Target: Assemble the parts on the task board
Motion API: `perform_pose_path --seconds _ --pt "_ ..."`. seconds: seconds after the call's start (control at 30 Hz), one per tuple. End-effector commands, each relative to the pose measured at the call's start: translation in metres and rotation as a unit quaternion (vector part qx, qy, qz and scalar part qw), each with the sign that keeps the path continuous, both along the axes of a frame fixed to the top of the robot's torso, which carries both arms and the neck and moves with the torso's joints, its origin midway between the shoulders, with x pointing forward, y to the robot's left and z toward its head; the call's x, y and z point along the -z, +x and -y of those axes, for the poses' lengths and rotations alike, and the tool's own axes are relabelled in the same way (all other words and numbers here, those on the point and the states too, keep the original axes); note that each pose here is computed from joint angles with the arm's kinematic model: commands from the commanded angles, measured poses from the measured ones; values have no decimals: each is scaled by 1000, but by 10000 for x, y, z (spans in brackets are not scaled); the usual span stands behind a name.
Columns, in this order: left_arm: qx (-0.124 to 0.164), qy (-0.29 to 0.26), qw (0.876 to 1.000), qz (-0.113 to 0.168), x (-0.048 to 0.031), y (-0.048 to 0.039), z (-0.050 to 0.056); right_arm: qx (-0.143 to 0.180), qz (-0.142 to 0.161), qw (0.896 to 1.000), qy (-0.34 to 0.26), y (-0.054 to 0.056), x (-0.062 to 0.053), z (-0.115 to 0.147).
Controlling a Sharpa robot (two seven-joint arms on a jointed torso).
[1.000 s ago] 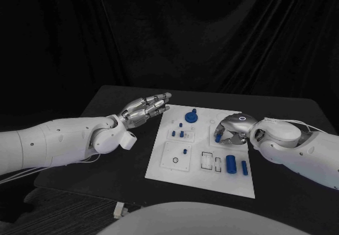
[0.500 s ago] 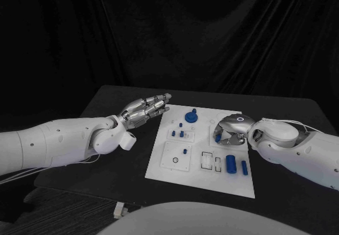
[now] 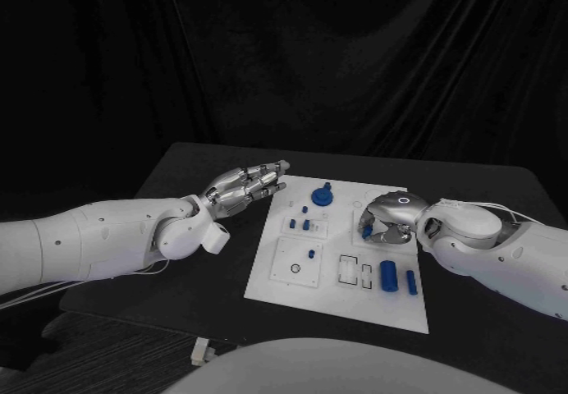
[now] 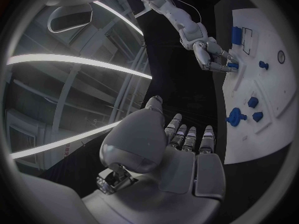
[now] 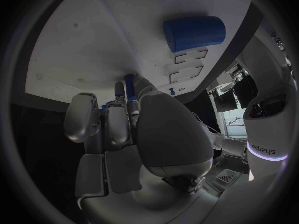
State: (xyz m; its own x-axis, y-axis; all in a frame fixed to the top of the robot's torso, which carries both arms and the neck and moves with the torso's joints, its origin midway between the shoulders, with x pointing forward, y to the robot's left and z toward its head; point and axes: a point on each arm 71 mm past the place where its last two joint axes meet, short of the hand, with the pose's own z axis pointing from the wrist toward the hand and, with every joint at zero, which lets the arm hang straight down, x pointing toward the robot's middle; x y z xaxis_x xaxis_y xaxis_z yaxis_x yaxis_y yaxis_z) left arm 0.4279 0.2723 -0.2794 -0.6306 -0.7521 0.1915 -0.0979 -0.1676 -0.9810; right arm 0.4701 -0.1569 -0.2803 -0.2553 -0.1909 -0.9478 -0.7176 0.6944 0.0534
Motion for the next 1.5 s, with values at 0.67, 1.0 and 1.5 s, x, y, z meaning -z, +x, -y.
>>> perform_pose_path --seconds 0.67,1.0,1.5 --pt "5 -5 1000 -7 13 -11 -5 2 64 997 51 -3 -309 -5" --pt "7 -4 1000 -9 19 -9 12 -9 78 995 58 -55 -640 -99" --pt "-27 -8 999 28 -27 17 -34 -125 91 985 79 -534 -754 -885"
